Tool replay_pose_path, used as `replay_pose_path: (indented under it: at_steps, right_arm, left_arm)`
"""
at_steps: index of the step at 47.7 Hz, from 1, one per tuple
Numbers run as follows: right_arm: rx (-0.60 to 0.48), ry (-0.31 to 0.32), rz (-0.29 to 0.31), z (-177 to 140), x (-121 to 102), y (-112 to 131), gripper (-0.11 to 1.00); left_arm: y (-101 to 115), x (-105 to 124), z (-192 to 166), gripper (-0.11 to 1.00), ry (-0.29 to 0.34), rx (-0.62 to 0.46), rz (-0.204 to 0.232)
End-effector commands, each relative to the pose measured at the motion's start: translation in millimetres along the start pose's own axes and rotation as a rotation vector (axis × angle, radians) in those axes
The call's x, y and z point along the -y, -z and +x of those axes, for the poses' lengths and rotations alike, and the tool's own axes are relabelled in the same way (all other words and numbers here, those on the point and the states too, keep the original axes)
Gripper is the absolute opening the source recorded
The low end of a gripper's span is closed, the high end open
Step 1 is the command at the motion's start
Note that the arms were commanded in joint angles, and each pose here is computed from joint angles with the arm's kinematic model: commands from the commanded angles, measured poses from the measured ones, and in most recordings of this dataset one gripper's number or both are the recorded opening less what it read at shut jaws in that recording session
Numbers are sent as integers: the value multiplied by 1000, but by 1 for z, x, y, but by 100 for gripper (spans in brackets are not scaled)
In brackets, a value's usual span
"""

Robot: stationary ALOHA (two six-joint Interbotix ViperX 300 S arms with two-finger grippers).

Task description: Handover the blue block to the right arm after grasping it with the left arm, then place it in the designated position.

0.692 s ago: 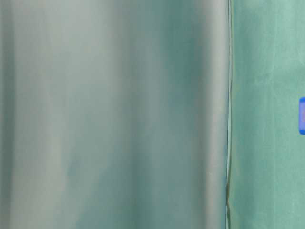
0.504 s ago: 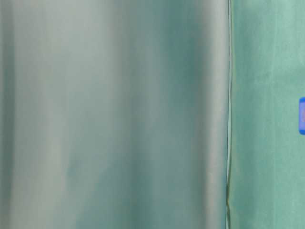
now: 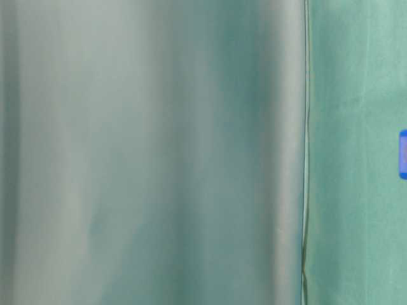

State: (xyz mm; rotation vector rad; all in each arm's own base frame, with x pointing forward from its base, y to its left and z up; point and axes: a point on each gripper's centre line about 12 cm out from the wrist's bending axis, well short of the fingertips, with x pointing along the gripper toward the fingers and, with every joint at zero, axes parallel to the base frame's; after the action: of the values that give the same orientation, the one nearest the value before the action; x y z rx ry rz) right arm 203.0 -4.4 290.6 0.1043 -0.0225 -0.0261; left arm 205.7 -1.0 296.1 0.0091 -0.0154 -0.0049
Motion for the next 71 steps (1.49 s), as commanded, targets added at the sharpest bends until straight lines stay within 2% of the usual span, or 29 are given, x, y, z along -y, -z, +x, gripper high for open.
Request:
replay_pose_path:
  at_steps: [1, 6, 9, 18, 21, 23, 26, 47, 60, 71]
  right_arm:
    - [29, -1, 11, 2, -1, -12, 0]
    - [31, 5, 20, 2, 0, -12, 2]
    - [30, 8, 23, 2, 1, -12, 11]
    - [32, 25, 34, 3, 4, -12, 64]
    - [29, 28, 33, 3, 5, -12, 82]
    - [30, 31, 34, 3, 5, -13, 89]
    - [30, 31, 34, 3, 5, -13, 94]
    - [32, 34, 28, 4, 6, -13, 94]
    - [25, 41, 25, 5, 7, -12, 94]
    - [26, 42, 20, 6, 8, -12, 94]
  left_arm:
    - [-10, 0, 3, 3, -1, 23, 2]
    - [-10, 0, 3, 15, -1, 25, 3]
    - [-10, 0, 3, 29, -1, 25, 3]
    - [-13, 0, 3, 81, -2, 31, 2]
    - [-14, -1, 3, 94, -3, 32, 0]
    - [-13, 0, 3, 98, -1, 29, 0]
    - [-13, 0, 3, 100, -1, 28, 0]
    - [-9, -1, 8, 100, -6, 11, -3]
    - [-4, -2, 46, 100, -9, -37, -3]
    - [-9, -3, 82, 100, -10, -66, -2]
